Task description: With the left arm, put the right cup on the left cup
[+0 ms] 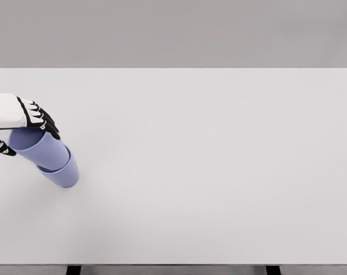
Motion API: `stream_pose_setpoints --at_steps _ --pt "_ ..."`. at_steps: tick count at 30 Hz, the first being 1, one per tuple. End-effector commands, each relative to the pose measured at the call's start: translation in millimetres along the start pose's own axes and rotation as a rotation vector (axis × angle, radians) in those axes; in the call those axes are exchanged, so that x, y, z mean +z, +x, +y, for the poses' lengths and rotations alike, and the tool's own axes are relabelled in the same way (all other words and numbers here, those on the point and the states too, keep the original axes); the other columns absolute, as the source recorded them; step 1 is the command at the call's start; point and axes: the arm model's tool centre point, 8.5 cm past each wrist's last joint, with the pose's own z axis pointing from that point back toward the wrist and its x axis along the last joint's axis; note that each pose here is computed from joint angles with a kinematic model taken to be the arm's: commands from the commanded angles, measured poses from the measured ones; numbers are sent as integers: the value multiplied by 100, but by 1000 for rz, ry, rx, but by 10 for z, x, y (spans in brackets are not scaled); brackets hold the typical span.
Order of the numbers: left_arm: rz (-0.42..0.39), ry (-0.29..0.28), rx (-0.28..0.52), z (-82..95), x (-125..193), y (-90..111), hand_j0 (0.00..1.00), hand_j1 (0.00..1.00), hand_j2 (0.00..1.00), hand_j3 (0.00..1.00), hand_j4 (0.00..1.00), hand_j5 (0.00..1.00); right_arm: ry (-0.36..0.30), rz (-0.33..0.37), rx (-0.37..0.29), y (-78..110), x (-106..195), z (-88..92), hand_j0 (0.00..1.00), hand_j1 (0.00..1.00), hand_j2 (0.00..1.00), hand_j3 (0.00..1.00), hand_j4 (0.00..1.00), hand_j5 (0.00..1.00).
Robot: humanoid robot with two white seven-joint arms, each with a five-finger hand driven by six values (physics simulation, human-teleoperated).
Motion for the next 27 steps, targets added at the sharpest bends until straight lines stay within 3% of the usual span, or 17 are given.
stream_pose_setpoints --at_steps 1,27 --pt "0 5 3 11 4 2 81 81 81 81 81 81 0 1 0 -10 1 -1 100 100 100 100 100 100" --pt "1 7 0 22 13 6 85 85 85 85 85 85 0 0 0 0 0 0 100 100 100 100 100 100"
